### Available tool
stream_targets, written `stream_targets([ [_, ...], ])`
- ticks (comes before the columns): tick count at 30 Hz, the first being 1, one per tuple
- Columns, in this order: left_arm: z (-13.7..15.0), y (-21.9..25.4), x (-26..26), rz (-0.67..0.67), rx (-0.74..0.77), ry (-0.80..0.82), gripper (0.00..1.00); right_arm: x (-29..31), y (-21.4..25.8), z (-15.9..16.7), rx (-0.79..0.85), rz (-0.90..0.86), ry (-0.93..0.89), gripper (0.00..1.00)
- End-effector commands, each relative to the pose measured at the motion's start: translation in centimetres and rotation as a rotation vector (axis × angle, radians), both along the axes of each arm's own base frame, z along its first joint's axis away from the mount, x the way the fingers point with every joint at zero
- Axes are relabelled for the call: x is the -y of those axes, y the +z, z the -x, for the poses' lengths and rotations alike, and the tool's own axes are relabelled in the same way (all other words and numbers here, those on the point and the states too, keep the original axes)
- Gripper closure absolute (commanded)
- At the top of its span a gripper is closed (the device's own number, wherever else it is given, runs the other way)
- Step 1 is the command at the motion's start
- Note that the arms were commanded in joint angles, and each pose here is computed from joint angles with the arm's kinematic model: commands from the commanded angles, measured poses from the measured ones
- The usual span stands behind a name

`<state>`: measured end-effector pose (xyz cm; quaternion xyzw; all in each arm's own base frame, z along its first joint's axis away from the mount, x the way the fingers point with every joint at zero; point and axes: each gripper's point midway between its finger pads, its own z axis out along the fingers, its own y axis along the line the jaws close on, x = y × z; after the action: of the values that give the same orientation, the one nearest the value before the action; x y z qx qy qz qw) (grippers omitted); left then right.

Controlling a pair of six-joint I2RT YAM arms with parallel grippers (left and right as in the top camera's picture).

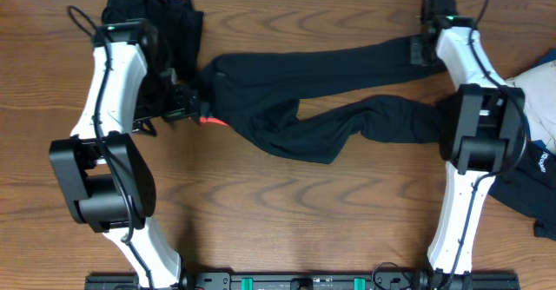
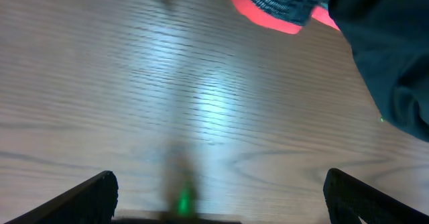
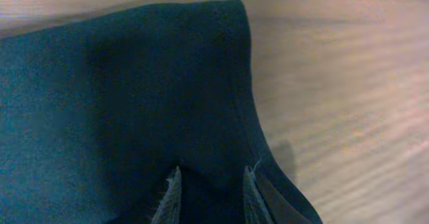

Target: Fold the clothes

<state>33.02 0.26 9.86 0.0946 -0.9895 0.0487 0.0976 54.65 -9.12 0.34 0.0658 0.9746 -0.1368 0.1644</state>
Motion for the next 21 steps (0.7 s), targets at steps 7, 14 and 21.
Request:
stream_targets([
  [7,1.4,-3.5,2.5,0.017,-0.024,-0.078,0.02,5.5,-2.7,4.4,-0.126,0.128,-0.206,0.67],
  [14,0.4,-7.1,2.5,0.014,0.056,-0.078,0.02,5.5,-1.8,5.0,-0.148,0.151,-0.231,0.56],
  [21,-3.0,-7.4,3.2,0.048,0.2,-0.1,0.02,2.7,3.2,3.7,-0.065,0.095,-0.257,0.23],
])
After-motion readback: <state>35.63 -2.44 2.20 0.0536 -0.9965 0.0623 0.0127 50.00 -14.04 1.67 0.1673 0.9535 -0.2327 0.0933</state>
